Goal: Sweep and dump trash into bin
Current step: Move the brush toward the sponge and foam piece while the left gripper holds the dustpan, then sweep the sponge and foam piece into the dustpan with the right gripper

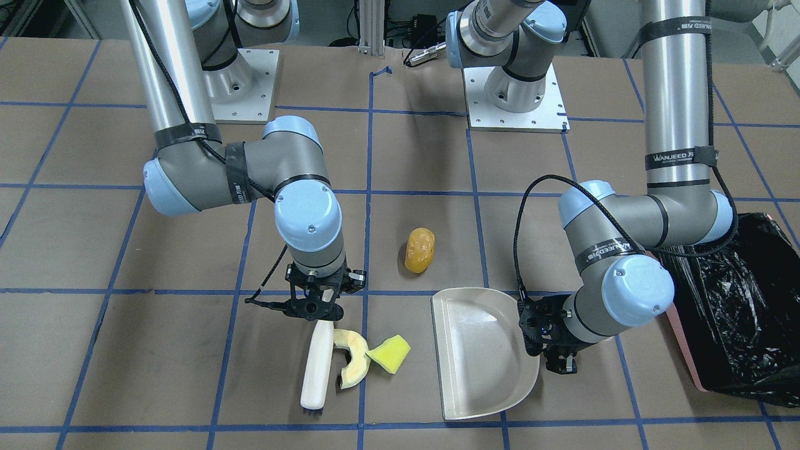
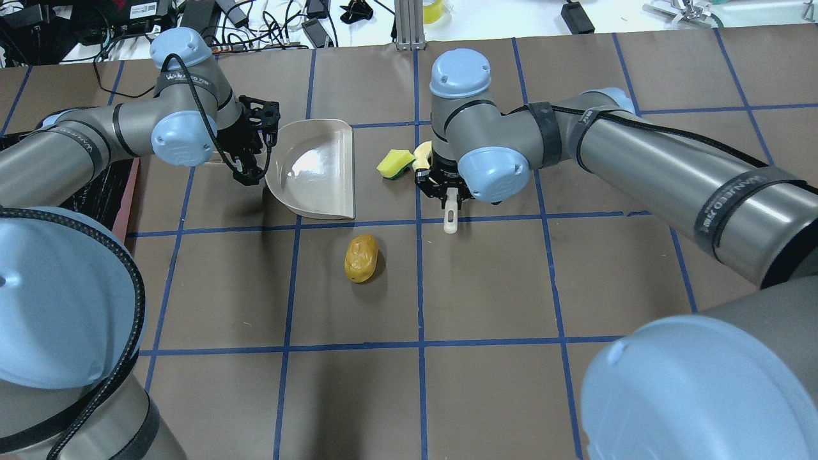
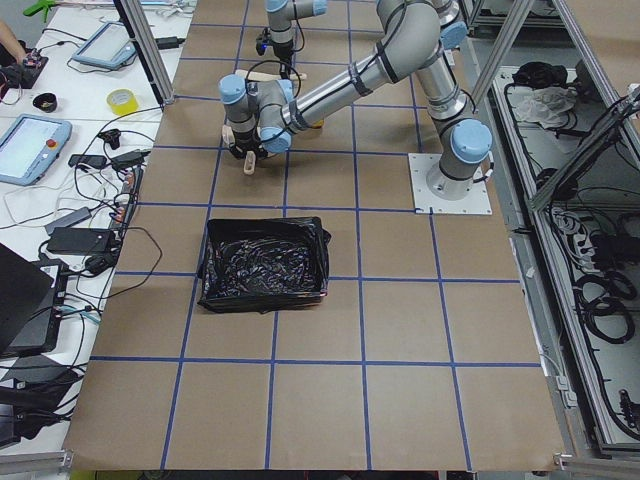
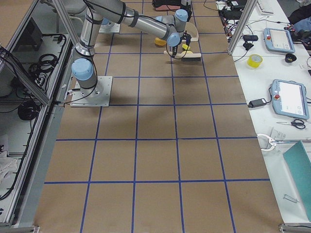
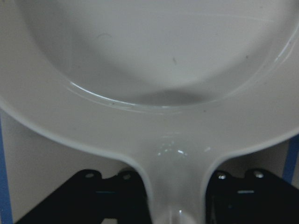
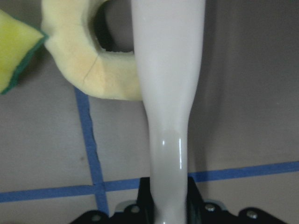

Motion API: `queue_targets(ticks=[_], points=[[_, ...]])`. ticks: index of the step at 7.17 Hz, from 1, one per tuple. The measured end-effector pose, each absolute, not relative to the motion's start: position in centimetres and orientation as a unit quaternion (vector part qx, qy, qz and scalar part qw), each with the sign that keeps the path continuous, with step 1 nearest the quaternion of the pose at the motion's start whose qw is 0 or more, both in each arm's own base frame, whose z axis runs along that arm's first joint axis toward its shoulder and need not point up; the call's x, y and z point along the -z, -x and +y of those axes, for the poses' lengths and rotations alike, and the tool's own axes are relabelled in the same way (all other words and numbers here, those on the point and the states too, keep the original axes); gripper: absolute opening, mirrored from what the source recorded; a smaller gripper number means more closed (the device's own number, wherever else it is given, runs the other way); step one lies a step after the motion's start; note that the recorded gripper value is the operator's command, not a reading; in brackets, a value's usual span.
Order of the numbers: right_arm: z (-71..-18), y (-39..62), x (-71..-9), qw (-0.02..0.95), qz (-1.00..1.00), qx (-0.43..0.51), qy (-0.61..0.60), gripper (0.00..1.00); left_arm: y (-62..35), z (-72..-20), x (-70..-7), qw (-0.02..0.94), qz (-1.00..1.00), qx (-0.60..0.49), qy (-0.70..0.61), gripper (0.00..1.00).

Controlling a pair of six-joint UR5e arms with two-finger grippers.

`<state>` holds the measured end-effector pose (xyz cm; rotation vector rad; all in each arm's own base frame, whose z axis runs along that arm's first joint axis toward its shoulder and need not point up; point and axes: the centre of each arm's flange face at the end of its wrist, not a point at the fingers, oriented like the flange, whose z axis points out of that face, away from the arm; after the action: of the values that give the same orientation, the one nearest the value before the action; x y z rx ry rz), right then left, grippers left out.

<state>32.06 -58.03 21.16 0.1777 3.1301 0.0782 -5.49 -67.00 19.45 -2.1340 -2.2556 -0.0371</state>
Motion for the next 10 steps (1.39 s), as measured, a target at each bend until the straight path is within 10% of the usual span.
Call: queue_targets(ticks=[10], points=[[-57.6,-48.6,-22.6,0.11,0.977,-0.042,-0.175,0.0,6.0,-66.9,-19.7,0.008,-0.723,0.02,0.69,0.0]])
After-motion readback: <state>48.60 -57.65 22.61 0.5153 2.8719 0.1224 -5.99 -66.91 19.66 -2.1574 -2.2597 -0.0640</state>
